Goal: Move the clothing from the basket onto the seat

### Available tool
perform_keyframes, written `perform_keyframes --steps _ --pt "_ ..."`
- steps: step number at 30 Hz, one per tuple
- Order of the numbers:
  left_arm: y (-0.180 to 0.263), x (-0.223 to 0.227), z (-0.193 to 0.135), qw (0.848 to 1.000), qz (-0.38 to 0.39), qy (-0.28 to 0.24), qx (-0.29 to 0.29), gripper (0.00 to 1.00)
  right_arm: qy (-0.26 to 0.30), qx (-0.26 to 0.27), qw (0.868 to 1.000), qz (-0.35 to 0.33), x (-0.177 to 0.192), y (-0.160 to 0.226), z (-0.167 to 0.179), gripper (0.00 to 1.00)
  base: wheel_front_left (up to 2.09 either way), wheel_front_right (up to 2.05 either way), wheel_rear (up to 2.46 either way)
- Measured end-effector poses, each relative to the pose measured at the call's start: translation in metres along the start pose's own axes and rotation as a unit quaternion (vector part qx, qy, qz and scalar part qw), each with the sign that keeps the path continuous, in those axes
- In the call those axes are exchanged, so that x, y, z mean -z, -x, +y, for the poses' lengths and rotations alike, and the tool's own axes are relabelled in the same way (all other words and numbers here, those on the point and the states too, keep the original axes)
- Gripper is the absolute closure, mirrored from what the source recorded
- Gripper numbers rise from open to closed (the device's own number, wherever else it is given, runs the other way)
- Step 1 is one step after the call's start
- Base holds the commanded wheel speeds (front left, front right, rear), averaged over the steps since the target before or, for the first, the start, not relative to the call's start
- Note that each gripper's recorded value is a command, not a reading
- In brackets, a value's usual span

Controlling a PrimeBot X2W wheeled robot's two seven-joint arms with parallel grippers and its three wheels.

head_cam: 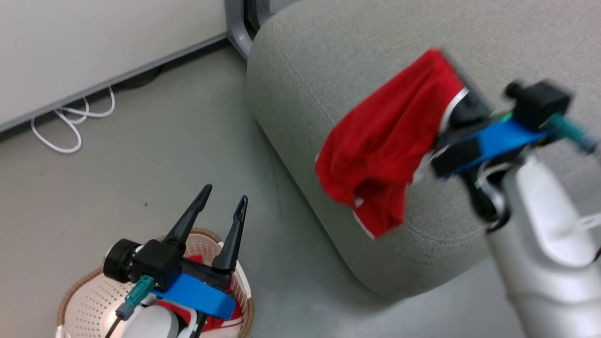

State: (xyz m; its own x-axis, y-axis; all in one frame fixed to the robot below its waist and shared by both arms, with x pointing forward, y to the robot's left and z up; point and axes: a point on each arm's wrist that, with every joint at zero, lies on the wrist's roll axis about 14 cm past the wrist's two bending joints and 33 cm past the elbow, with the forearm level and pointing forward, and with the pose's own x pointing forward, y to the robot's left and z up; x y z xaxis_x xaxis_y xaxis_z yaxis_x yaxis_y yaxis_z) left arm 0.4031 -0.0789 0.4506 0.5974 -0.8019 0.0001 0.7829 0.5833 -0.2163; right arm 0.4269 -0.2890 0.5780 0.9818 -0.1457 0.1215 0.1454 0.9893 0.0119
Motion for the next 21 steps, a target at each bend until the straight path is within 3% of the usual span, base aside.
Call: perform_keyframes --steps 6,12,17,21 --pt "-0.008 0.006 0.022 1.000 -0.008 0.003 -0.001 0.00 0.020 0.043 0.998 -0.044 -0.046 -0.048 -0.050 1.00 0.00 0.00 0.00" --pt "-0.012 0.028 0.050 1.000 0.002 0.000 -0.005 0.00 0.055 0.094 0.992 -0.065 -0.067 -0.090 -0.094 1.00 0.00 0.00 0.00" --pt "-0.017 0.044 0.070 1.000 0.001 0.003 -0.007 0.00 0.088 0.145 0.979 -0.112 -0.088 -0.114 -0.130 1.00 0.00 0.00 0.00" --pt "-0.019 0.057 0.082 1.000 -0.001 0.007 -0.009 0.00 0.097 0.170 0.977 -0.080 -0.054 -0.130 -0.144 1.00 0.00 0.00 0.00"
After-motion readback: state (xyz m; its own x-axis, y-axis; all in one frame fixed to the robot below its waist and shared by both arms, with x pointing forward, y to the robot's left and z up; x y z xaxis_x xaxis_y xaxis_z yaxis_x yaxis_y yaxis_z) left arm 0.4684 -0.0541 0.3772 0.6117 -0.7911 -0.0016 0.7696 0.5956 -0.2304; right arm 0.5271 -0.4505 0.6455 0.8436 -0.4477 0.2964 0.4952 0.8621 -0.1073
